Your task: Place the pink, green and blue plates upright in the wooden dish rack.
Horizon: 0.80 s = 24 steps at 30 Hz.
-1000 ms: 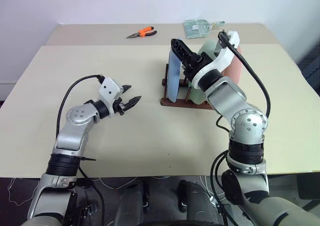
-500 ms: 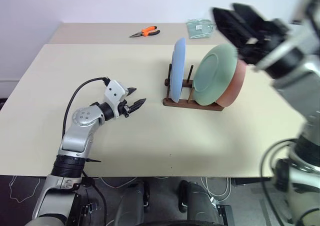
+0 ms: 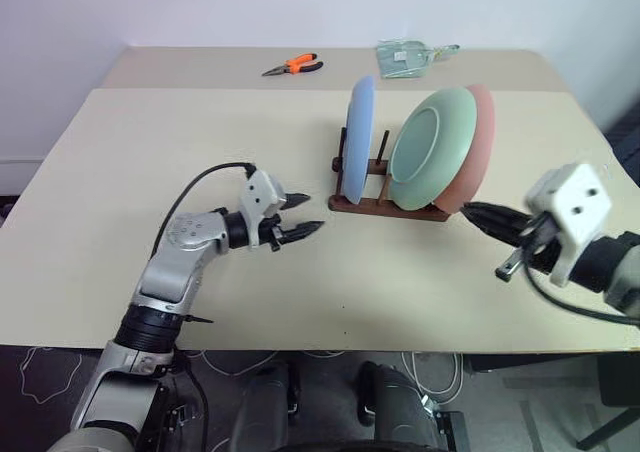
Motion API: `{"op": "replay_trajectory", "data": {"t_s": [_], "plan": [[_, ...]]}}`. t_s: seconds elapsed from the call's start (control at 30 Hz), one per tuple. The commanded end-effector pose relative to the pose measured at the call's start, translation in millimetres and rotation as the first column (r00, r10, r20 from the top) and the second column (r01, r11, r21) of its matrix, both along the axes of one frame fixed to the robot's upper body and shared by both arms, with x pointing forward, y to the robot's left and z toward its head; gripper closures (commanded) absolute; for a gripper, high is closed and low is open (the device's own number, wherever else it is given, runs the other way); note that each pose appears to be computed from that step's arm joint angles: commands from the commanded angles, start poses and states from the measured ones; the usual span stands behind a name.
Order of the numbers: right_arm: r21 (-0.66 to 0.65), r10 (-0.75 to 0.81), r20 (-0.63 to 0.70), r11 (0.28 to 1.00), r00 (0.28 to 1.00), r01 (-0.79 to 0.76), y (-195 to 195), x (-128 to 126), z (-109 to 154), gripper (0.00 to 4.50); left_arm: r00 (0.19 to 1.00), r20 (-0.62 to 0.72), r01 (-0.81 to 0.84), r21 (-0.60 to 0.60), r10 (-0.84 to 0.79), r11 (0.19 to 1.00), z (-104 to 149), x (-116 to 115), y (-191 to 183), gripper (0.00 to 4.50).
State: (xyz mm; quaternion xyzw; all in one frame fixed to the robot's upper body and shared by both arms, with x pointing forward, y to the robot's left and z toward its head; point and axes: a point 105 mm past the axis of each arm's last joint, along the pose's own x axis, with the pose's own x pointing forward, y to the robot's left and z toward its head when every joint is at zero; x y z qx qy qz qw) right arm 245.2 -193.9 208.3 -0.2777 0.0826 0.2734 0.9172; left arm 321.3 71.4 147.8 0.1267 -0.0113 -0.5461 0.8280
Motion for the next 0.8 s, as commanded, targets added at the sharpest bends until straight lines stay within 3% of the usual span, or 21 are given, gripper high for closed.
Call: {"op": "replay_trajectory", "data": {"t_s": [0.03, 0.27, 0.6, 0.8], "plan": [[-0.100, -0.042, 0.061, 0.994, 0.997, 0.048, -5, 9, -6, 4.45, 0.995, 0.023, 0.103, -0.031, -0.102, 0.994, 13, -18, -21, 1.67], [-0.127, -0.089, 0.111, 0.987, 0.990, 0.103, -13, 28, -11, 4.45, 0.995, 0.005, 0.097, -0.043, -0.097, 0.994, 11, -24, -26, 1.67], [-0.094, -0.012, 0.157, 0.995, 0.988, 0.027, 13, 52, -3, 4.45, 0.998, -0.010, 0.059, -0.051, -0.059, 0.997, 6, -27, -24, 1.67], [-0.100, 0.043, 0.180, 0.995, 0.983, -0.025, 26, 52, 3, 4.45, 0.999, -0.009, 0.052, -0.053, -0.052, 0.997, 5, -27, -24, 1.67]]}}
